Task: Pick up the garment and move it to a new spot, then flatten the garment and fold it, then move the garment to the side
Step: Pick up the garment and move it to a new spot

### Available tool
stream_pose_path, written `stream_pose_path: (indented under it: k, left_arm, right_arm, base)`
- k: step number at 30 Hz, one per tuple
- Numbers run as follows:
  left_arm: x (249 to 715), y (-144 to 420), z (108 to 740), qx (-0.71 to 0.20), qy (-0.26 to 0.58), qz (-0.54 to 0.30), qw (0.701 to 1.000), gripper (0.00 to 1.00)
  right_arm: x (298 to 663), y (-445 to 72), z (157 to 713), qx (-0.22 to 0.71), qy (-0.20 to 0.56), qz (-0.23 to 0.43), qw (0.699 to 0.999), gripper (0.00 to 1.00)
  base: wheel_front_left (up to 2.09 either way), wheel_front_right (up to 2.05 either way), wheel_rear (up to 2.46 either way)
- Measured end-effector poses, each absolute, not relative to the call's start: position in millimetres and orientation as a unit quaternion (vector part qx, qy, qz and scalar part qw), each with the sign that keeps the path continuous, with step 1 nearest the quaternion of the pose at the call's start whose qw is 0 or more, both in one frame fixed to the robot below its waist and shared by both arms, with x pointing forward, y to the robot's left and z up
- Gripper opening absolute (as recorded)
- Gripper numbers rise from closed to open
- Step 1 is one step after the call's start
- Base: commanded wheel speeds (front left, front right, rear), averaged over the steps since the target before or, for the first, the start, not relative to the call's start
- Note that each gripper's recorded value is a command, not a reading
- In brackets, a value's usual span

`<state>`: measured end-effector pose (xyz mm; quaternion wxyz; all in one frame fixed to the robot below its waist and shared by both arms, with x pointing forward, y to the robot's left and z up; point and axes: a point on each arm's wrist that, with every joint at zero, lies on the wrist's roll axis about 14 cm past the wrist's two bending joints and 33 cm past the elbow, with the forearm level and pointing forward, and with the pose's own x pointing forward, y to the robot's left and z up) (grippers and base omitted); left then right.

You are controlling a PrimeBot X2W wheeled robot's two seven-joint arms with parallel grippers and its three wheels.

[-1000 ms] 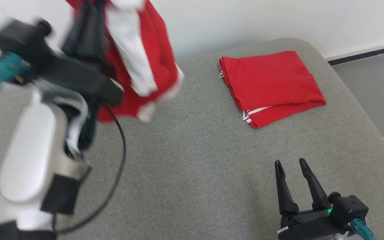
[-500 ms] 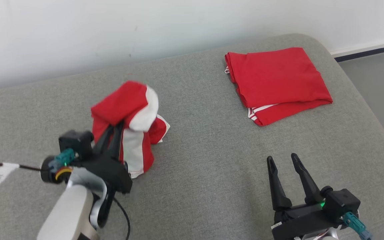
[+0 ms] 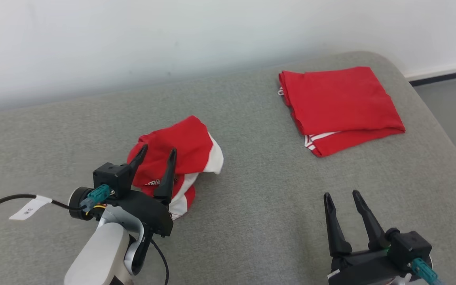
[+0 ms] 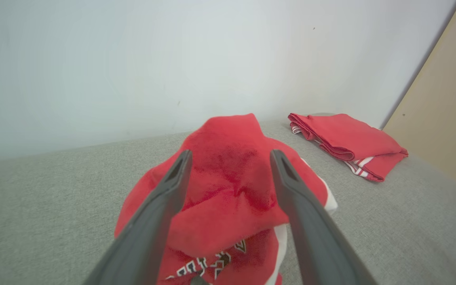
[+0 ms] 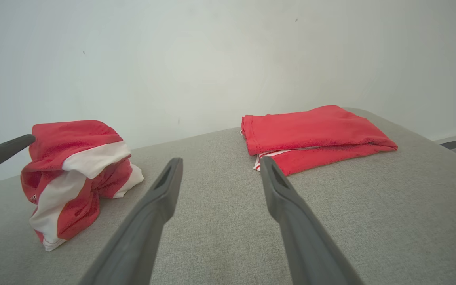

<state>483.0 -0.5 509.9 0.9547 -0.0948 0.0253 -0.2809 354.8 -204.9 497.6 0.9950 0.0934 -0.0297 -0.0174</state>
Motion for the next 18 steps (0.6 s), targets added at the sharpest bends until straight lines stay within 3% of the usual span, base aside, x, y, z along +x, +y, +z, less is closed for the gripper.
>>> stream_pose_path:
  k: [12,18]
  left_arm:
    - [465.7,72.2,550.4,-0.075,-0.050,-0.209,0.974,1.00]
    - [444.5,125.4,575.8,-0.039,-0.110,-0.134,0.984,1.00]
  right_arm:
    - [352.0,-182.4,505.7,0.102,-0.042,0.017,0.994,1.00]
    - [355.2,-184.4,517.5,0.099,-0.061,0.018,0.993,1.00]
  base:
    - [0.00,0.00,0.00]
    - [0.00,0.00,0.00]
